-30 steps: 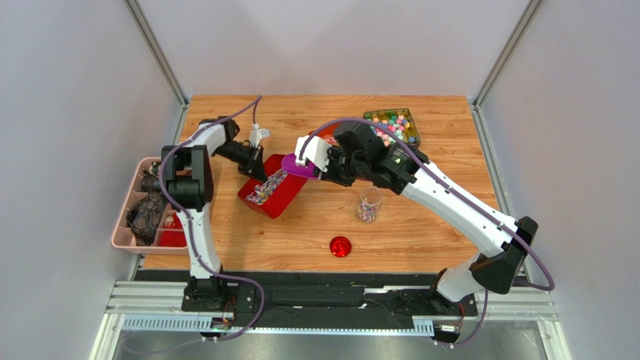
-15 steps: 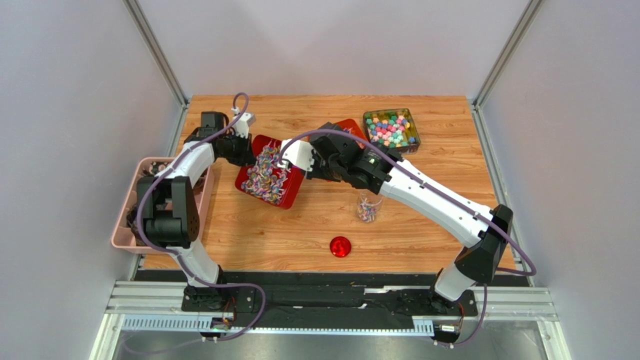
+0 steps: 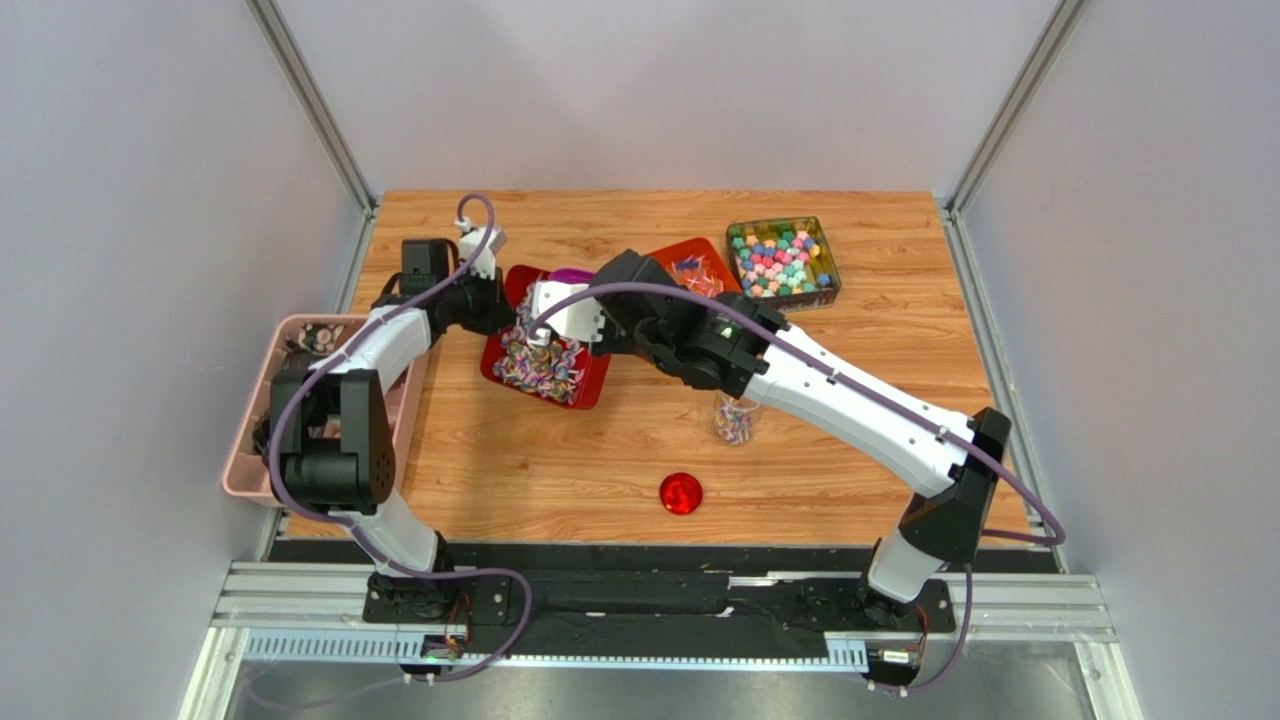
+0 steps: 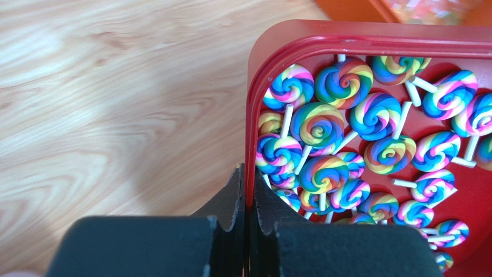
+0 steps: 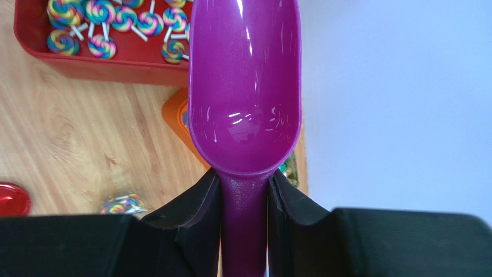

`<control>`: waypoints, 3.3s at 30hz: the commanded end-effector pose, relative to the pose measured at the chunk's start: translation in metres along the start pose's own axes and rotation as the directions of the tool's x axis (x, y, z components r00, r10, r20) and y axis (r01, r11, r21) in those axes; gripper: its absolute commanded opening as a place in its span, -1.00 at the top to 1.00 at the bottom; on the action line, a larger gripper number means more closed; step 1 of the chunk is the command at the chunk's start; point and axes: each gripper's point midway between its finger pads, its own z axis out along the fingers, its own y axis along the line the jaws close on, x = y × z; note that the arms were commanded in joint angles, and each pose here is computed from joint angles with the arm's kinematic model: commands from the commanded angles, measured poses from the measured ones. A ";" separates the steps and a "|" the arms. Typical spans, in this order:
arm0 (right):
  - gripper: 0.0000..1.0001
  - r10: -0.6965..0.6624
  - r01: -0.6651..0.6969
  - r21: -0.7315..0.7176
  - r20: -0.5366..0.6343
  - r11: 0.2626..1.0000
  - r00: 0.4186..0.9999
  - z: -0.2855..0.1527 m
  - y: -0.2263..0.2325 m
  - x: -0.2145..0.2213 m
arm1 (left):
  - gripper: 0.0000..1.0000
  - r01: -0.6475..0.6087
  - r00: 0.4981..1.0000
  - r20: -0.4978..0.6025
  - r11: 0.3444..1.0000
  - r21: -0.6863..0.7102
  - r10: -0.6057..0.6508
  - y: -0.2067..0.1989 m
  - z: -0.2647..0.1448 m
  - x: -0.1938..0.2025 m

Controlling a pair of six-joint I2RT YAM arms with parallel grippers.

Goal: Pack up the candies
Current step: Scoop the fake candies from the storage box.

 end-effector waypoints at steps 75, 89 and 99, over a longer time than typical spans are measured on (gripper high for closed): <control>1.00 -0.533 0.531 -0.178 -0.543 0.829 0.649 0.107 0.050 0.046 | 1.00 -0.050 0.995 0.067 0.942 -0.333 0.076 0.003 -0.025 -0.041; 1.00 -0.609 0.515 -0.325 -0.409 0.793 0.680 0.126 0.116 0.007 | 1.00 -0.009 0.998 0.047 0.925 -0.380 0.029 0.012 -0.024 -0.036; 1.00 -0.447 0.276 -0.428 -0.373 0.860 0.813 0.113 0.154 0.021 | 1.00 0.030 0.999 0.046 0.928 -0.371 -0.014 0.011 -0.020 -0.032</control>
